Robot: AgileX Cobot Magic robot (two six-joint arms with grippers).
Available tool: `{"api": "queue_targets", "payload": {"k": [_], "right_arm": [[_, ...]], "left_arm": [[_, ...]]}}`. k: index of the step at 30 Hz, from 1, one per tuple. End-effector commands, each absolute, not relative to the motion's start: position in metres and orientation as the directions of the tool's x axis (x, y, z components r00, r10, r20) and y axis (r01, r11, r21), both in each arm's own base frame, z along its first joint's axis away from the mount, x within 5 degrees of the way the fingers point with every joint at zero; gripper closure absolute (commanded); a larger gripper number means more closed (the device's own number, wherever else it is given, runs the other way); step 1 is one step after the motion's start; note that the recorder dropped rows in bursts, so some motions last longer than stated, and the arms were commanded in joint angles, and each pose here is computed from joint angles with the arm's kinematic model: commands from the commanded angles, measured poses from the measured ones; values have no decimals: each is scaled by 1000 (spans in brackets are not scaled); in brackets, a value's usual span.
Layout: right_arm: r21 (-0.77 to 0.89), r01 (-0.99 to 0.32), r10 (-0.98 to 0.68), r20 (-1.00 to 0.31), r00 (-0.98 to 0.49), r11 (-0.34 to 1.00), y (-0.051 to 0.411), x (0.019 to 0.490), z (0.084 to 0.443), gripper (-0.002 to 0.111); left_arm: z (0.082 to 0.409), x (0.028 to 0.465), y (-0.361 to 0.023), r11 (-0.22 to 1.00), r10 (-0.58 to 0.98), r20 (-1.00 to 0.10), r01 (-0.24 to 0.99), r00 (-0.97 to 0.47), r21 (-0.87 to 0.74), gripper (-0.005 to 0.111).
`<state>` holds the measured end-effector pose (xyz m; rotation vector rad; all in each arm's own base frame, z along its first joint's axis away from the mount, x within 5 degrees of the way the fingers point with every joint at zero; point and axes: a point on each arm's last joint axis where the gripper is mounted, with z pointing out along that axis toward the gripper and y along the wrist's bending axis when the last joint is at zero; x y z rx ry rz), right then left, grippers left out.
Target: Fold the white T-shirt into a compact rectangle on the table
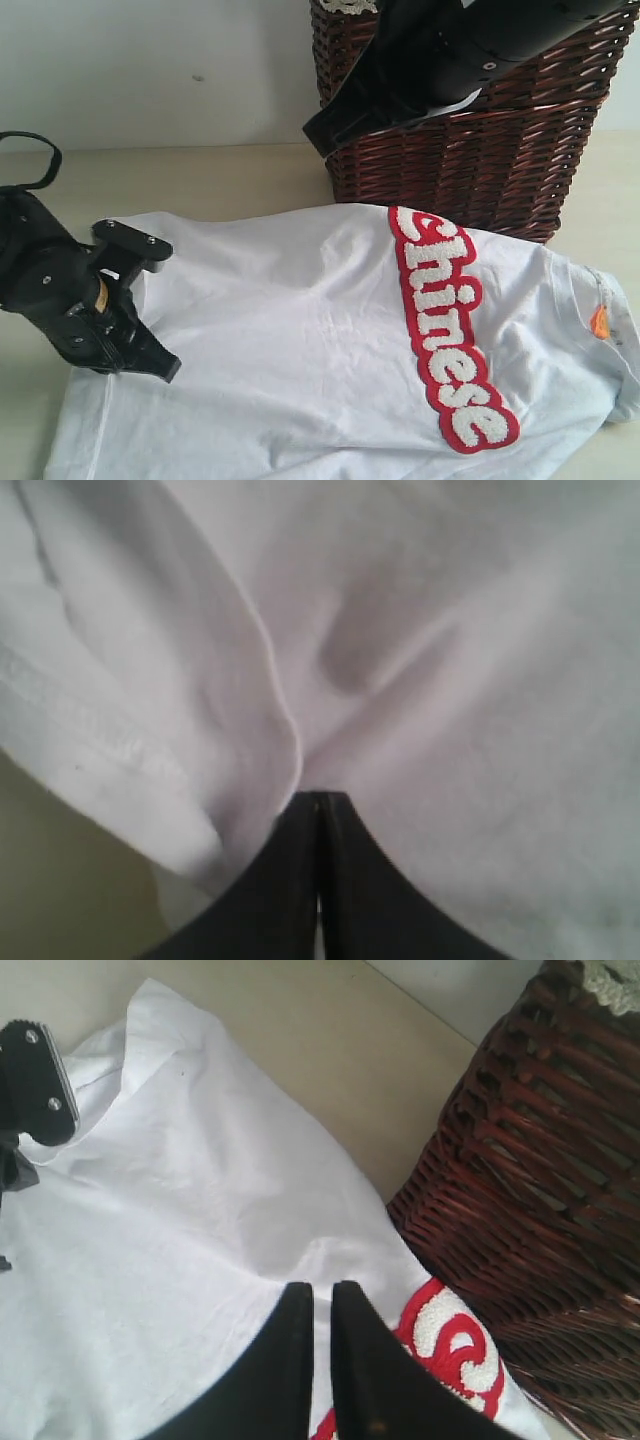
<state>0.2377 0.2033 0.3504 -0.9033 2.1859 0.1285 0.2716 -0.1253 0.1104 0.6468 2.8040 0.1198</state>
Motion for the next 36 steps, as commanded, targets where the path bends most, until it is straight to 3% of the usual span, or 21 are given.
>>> {"api": "queue_targets", "payload": {"k": [1,6,15,26,30,32,36], "right_arm": [[-183,-638,-562,-687,-461,748,202,237,353,101],[-183,-638,-562,-687,-461,748,202,237,353,101],[-183,-638,-562,-687,-461,748,202,237,353,101],[-182,-638,-566,-676,-471,748,201,236,352,101],[-182,-638,-566,-676,-471,748,201,236,352,101],[-182,-638,-566,-676,-471,748,201,236,352,101],[-182,-639,-570,-670,-475,747,202,237,349,101]], "left_arm": [[107,273,-99,919,381,-158,355,-911,169,107],[105,272,-80,937,327,-147,301,-933,176,107],[140,266,-53,969,201,-212,162,-956,187,107],[131,261,0,985,-6,-242,-47,-970,163,107],[132,263,2,986,-17,-262,-59,-965,154,107],[133,265,0,988,-10,-284,-53,-959,145,107],[159,264,-3,994,-9,-432,-57,-902,98,107]]}}
